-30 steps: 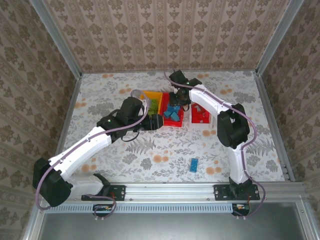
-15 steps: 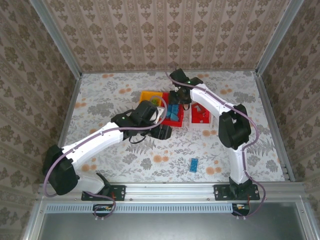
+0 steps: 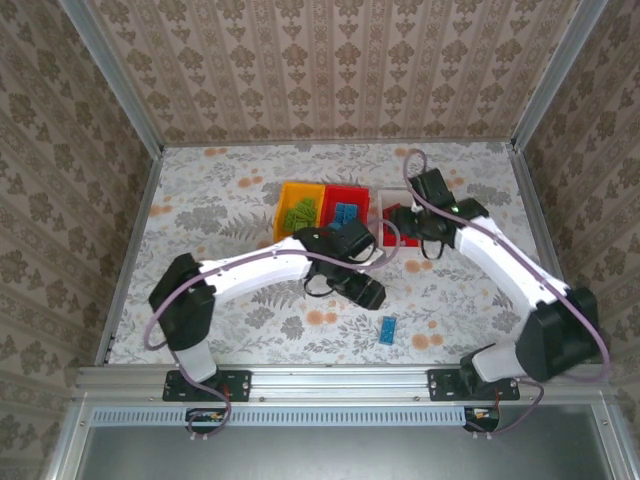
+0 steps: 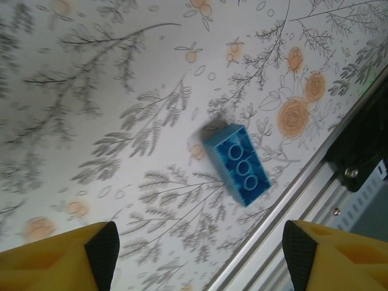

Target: Sort the legos into containers by color

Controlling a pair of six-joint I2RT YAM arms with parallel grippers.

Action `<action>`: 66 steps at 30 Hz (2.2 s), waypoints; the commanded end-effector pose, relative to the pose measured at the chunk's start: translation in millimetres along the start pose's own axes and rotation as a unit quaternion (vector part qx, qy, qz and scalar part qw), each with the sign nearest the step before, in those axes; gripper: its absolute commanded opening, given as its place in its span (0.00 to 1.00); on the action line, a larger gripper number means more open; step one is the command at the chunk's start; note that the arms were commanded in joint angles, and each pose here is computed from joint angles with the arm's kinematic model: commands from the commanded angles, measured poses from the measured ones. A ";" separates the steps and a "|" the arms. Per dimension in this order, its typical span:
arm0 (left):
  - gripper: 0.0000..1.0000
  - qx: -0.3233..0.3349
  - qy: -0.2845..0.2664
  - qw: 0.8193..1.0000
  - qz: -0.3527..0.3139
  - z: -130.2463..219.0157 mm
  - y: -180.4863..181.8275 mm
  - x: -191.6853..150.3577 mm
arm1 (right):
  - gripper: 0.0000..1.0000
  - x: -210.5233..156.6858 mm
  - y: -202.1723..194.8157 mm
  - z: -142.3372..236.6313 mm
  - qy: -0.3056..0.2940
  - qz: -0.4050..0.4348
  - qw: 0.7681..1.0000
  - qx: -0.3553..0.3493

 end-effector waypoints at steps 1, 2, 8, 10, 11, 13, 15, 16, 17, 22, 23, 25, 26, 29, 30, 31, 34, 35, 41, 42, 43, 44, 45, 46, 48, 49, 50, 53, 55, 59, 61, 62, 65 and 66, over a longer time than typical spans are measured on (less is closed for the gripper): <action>0.75 -0.028 0.062 0.995 0.074 -16.4 -19.1 -2.3 | 0.66 -25.4 -33.4 20.5 0.008 -0.070 0.997 -0.007; 0.75 -0.027 0.083 0.993 0.084 -24.4 -22.8 -3.4 | 0.69 -32.9 -44.2 26.1 0.005 -0.090 0.996 -0.006; 0.77 0.004 0.153 0.981 0.119 -55.3 -32.7 -11.2 | 0.75 -67.6 -90.4 48.1 -0.002 -0.174 0.985 -0.011; 0.77 0.026 0.173 0.976 0.128 -64.6 -31.6 -16.2 | 0.75 -73.8 -96.5 52.9 -0.004 -0.185 0.983 -0.009; 0.77 0.033 0.179 0.975 0.128 -68.3 -32.3 -16.9 | 0.76 -75.9 -98.1 55.3 -0.006 -0.188 0.982 -0.008; 0.78 0.040 0.183 0.975 0.121 -75.3 -36.6 -15.8 | 0.76 -79.8 -100.3 58.4 -0.008 -0.190 0.982 -0.006; 0.78 0.048 0.190 0.974 0.112 -82.5 -41.9 -14.2 | 0.76 -83.7 -101.3 59.7 -0.006 -0.189 0.982 -0.005; 0.78 0.054 0.196 0.973 0.110 -86.1 -42.3 -15.4 | 0.76 -85.6 -101.8 59.9 -0.004 -0.190 0.982 -0.004; 0.78 0.062 0.203 0.971 0.109 -90.2 -41.9 -16.9 | 0.76 -86.8 -101.6 60.4 -0.004 -0.191 0.982 -0.002; 0.73 0.102 0.218 0.965 0.107 -99.6 -32.8 -20.2 | 0.76 -90.5 -99.8 61.3 -0.003 -0.196 0.981 0.010; 0.70 0.109 0.221 0.963 0.106 -102.0 -30.4 -20.0 | 0.75 -90.3 -99.6 61.8 -0.005 -0.196 0.981 0.011; 0.67 0.114 0.228 0.962 0.101 -107.6 -27.8 -19.0 | 0.75 -90.3 -99.7 62.3 -0.007 -0.195 0.981 0.012; 0.65 0.117 0.231 0.961 0.097 -110.1 -27.1 -18.7 | 0.76 -90.6 -99.4 62.2 -0.007 -0.195 0.981 0.013; 0.50 0.131 0.232 0.960 0.087 -114.2 -21.6 -16.5 | 0.75 -93.0 -100.1 60.9 -0.004 -0.196 0.981 0.014; 0.42 0.134 0.229 0.961 0.084 -114.3 -20.5 -15.0 | 0.76 -93.8 -100.3 60.9 -0.003 -0.195 0.981 0.013; 0.37 0.136 0.225 0.961 0.082 -113.8 -19.9 -13.5 | 0.75 -94.5 -100.6 61.0 -0.002 -0.194 0.981 0.013; 0.33 0.142 0.218 0.962 0.080 -109.8 -17.2 -10.5 | 0.75 -95.5 -100.6 60.9 0.001 -0.190 0.982 0.012; 0.33 0.145 0.214 0.963 0.079 -107.3 -15.8 -9.2 | 0.75 -94.6 -100.0 61.0 0.000 -0.189 0.982 0.014; 0.29 0.178 0.152 0.968 0.089 -58.9 1.3 9.8 | 0.73 -81.6 -90.2 65.8 -0.012 -0.164 0.986 0.036; 0.29 0.181 0.136 0.969 0.099 -44.4 7.7 15.0 | 0.72 -78.3 -87.0 67.5 -0.014 -0.152 0.987 0.041; 0.28 0.182 0.120 0.970 0.108 -31.5 13.9 20.2 | 0.72 -75.2 -83.6 69.4 -0.016 -0.140 0.989 0.046; 0.28 0.183 0.103 0.971 0.119 -17.2 21.7 26.0 | 0.72 -71.5 -79.1 70.6 -0.017 -0.122 0.991 0.050; 0.28 0.183 0.084 0.971 0.127 -1.5 29.3 32.7 | 0.71 -67.7 -74.2 71.7 -0.017 -0.103 0.993 0.053; 0.28 0.183 0.068 0.971 0.135 11.6 37.3 39.2 | 0.71 -64.6 -69.4 72.1 -0.015 -0.088 0.995 0.055; 0.28 0.185 0.037 0.971 0.149 38.5 57.0 53.6 | 0.71 -56.1 -52.7 72.6 -0.016 -0.051 0.996 0.069; 0.28 0.187 0.022 0.970 0.155 50.6 68.7 61.6 | 0.72 -51.5 -42.3 71.9 -0.017 -0.036 0.996 0.082; 0.28 0.189 0.013 0.969 0.161 58.5 79.3 67.8 | 0.72 -48.0 -31.5 70.7 -0.017 -0.025 0.995 0.100; 0.28 0.195 -0.011 0.965 0.177 77.5 111.7 90.0 | 0.72 -39.9 1.7 62.6 -0.008 0.000 0.989 0.148; 0.27 0.212 -0.030 0.961 0.175 85.7 131.4 106.5 | 0.72 -34.2 17.2 55.8 -0.002 0.004 0.986 0.164; 0.26 0.223 -0.059 0.954 0.189 87.7 161.9 133.5 | 0.72 -23.0 30.4 46.8 0.005 0.009 0.985 0.169; 0.26 0.229 -0.070 0.951 0.195 82.7 173.6 143.0 | 0.72 -18.8 34.1 42.4 0.011 0.017 0.986 0.167; 0.26 0.230 -0.072 0.950 0.197 79.4 178.2 145.7 | 0.72 -18.1 35.1 39.9 0.015 0.019 0.986 0.165; 0.26 0.226 -0.072 0.947 0.215 67.2 191.3 148.4 | 0.72 -17.9 37.4 31.9 0.026 0.020 0.986 0.163; 0.26 0.225 -0.068 0.947 0.221 61.8 195.2 147.8 | 0.72 -18.2 37.4 29.8 0.028 0.018 0.986 0.162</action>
Point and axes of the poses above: each hand's point on the last joint's axis, 136 mm out from that joint toward the fingers, its own z axis back along the fingers, its own y axis along the line the jaws close on, x = y × z, the point moved 5 cm from there along z, back along the fingers, and after that the axes turned 7 degrees about -z, right-handed, at the moved point
